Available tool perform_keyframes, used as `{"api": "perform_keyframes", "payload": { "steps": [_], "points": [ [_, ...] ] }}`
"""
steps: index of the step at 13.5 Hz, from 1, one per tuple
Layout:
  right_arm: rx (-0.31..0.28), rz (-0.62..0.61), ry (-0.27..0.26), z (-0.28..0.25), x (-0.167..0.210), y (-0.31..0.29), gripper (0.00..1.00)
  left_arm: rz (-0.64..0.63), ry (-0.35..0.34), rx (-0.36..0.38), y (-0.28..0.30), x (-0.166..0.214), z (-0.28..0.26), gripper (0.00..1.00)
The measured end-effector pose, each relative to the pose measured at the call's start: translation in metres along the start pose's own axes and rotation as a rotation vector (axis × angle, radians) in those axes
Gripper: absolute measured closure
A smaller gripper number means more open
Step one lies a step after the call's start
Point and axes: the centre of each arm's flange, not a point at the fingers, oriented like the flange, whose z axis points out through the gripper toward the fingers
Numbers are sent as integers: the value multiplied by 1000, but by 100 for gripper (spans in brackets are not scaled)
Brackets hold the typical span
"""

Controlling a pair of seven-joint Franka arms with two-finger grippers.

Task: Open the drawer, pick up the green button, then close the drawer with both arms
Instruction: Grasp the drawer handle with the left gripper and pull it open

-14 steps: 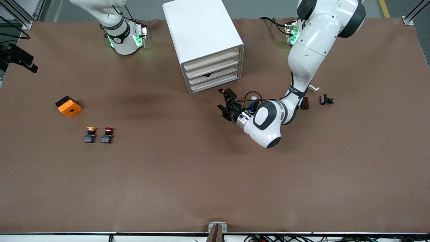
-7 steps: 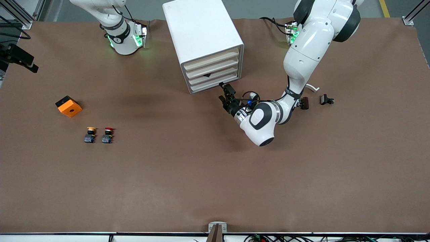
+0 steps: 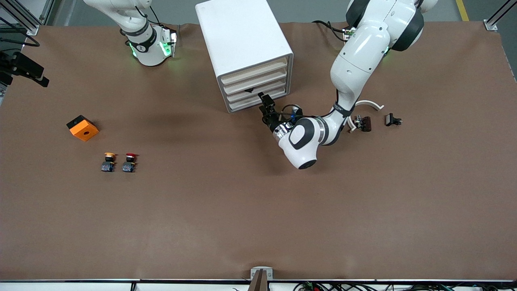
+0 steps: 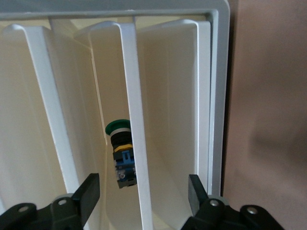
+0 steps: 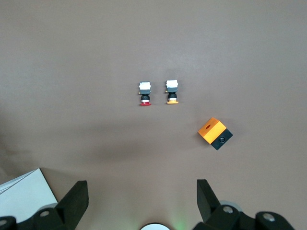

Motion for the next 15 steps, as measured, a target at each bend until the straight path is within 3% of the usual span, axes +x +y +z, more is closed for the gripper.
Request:
{"api": "perform_keyframes", "payload": {
  "steps": [2, 7, 8, 11, 15],
  "points": [
    [0, -4, 3, -1, 0, -2, 0, 23, 25, 19, -2, 0, 10, 35],
    [-1, -20, 3, -1, 0, -10, 0, 80, 54, 48, -1, 4, 24, 41],
    [-1, -23, 3, -1, 0, -12, 0, 81, 56, 49, 0, 4, 26, 47],
    [-1, -24, 4, -1, 0, -12, 0, 81, 71, 54, -1, 3, 35, 50],
    [-1, -24, 4, -2, 0, -12, 0, 79, 83, 57, 0, 3, 42, 61]
  ]
}}
